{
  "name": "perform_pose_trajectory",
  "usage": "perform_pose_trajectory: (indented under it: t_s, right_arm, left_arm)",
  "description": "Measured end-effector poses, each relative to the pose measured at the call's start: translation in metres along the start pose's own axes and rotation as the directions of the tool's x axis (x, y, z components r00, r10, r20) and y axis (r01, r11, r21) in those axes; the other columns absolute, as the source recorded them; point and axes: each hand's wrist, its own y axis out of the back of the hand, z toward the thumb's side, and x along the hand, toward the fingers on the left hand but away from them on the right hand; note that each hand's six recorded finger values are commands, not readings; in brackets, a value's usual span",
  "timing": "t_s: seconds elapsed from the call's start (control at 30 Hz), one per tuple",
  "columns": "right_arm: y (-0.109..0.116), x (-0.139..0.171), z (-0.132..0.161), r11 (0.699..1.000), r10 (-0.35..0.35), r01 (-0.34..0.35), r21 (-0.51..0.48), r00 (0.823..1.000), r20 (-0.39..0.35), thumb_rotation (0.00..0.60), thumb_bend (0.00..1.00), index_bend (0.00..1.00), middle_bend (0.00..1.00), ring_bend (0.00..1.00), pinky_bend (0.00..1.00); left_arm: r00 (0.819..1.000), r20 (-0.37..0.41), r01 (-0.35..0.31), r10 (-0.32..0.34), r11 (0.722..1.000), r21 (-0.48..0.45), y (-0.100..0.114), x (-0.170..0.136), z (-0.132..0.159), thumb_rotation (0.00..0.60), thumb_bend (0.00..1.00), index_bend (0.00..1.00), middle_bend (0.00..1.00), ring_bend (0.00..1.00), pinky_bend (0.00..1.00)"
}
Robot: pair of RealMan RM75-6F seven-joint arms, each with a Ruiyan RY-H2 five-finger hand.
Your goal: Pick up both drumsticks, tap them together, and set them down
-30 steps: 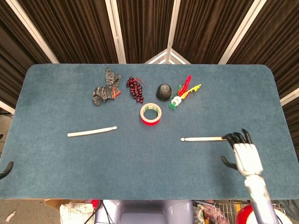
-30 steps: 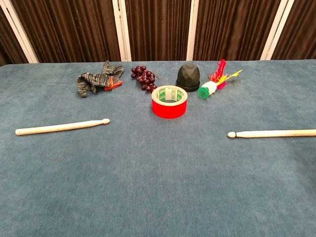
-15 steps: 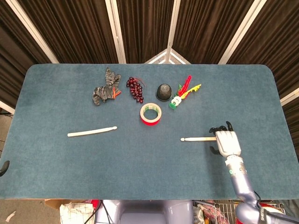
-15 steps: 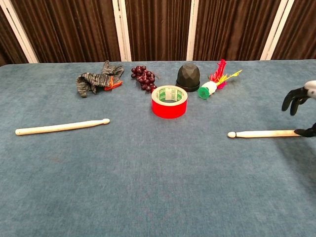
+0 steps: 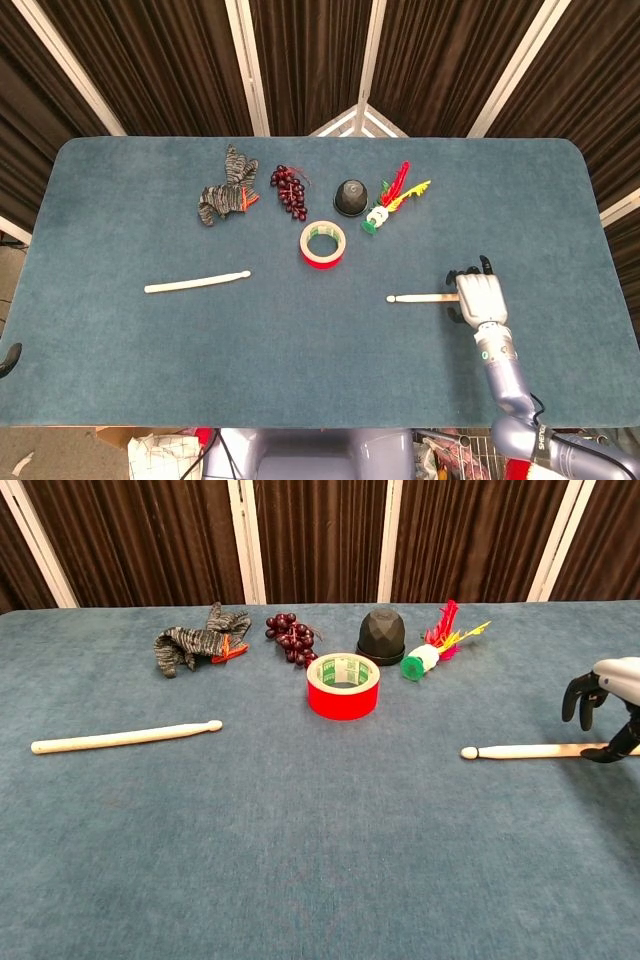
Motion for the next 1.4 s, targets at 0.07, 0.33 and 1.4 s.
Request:
perform_pose_trajectory:
  t_s: [0.07, 0.33, 1.4]
  right_arm:
    - [-0.002, -0.002, 0.0, 1.0, -0.002, 0.002, 0.008, 1.0, 0.0, 0.6, 0.3, 0.45, 0.44, 0.28, 0.01]
    - [-0.007, -0.007, -0.006, 1.0, -0.004, 0.004, 0.015, 1.0, 0.008, 0.6, 0.3, 0.48, 0.44, 0.28, 0.01]
    - [-0.018, -0.02, -0.031, 0.999, 0.003, -0.004, 0.048, 0.999, 0.036, 0.6, 0.3, 0.49, 0.48, 0.31, 0.01]
  left_arm:
    - [1.0, 0.0, 0.002, -0.002, 1.0, 0.002, -0.001, 0.0, 0.0, 0.6, 0.37, 0.15, 0.13, 0.0, 0.0]
    - [1.0, -0.006, 0.004, -0.003, 1.0, 0.006, -0.002, 0.002, 0.0, 0.6, 0.37, 0.15, 0.13, 0.0, 0.0]
    - [1.0, -0.019, 0.012, -0.011, 0.999, 0.03, -0.007, 0.002, 0.004, 0.6, 0.37, 0.15, 0.12, 0.0, 0.0]
